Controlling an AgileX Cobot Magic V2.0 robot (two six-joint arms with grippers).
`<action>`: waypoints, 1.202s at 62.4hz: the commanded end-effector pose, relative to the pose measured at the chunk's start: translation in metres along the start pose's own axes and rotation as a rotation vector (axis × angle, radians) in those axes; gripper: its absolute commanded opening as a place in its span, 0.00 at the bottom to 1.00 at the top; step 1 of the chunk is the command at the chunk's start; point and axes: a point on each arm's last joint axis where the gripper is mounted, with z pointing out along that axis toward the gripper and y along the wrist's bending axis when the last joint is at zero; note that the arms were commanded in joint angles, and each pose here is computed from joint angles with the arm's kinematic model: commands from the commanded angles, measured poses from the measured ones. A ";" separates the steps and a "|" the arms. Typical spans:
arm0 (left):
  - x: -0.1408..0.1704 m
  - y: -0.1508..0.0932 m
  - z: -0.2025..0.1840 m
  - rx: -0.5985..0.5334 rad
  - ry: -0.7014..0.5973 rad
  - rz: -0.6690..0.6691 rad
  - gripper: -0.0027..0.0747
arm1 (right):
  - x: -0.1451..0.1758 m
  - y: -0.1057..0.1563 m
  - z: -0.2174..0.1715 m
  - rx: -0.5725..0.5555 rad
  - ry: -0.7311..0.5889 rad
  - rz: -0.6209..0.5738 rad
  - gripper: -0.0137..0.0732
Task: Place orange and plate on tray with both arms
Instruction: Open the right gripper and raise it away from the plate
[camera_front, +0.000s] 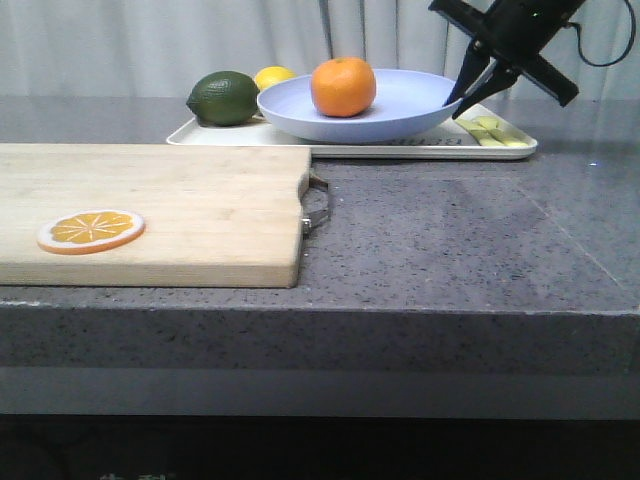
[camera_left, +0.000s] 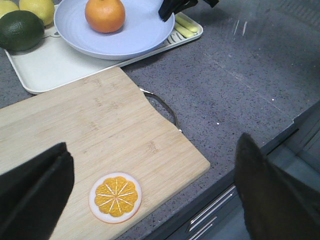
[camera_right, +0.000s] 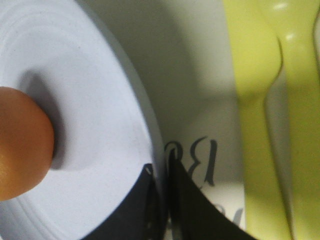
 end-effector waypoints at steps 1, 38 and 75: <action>-0.015 0.000 -0.006 0.000 -0.104 -0.014 0.84 | -0.009 0.028 -0.036 -0.108 -0.099 -0.026 0.08; -0.015 0.000 -0.006 0.000 -0.104 -0.014 0.84 | -0.013 0.025 -0.027 -0.108 -0.107 -0.019 0.50; -0.015 0.000 -0.006 0.000 -0.104 -0.014 0.84 | 0.015 0.063 -0.131 -0.022 -0.199 -0.191 0.57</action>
